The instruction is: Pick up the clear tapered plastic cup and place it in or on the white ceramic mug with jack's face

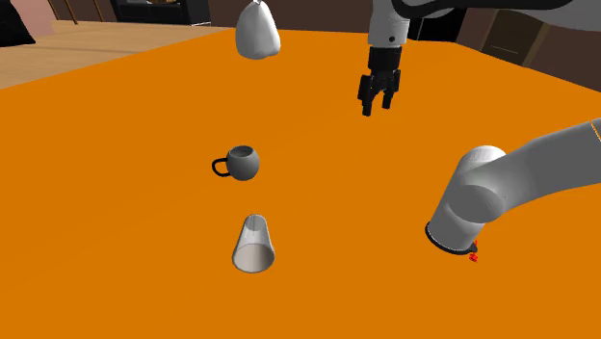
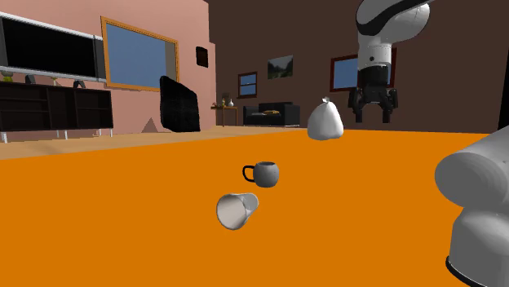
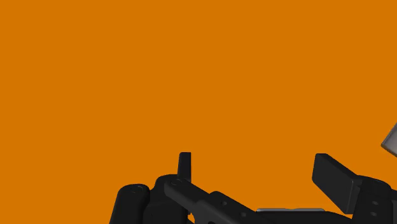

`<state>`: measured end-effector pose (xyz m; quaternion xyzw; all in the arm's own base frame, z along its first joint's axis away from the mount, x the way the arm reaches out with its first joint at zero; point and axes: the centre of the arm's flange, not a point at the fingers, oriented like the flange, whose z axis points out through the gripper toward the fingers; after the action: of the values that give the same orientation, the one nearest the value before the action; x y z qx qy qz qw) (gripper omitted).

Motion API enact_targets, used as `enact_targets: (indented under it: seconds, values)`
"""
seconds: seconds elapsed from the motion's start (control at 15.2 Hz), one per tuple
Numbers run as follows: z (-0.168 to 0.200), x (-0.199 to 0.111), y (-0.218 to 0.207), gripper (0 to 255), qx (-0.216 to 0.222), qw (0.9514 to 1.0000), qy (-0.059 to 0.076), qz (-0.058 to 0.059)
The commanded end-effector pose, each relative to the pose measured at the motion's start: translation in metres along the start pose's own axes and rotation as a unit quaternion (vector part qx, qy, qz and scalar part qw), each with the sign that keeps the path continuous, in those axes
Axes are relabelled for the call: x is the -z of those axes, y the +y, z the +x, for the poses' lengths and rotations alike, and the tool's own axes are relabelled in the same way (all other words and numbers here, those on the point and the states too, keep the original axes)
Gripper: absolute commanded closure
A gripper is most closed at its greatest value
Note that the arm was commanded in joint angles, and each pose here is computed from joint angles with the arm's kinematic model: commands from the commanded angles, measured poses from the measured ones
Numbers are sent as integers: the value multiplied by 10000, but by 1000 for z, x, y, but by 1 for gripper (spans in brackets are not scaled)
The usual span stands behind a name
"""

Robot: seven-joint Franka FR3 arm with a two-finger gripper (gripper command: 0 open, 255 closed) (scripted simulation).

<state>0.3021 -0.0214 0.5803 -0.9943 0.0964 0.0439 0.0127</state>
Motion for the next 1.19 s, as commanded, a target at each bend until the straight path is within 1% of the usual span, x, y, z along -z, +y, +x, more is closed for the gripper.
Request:
enact_targets:
  seconds: [0.0,0.53,1.12]
  values:
    - [0,0,0,0,0,10000,0,0]
    - [10,-57,-82,0,-411,9989,56,210]
    - [30,-117,-175,0,-872,9951,120,445]
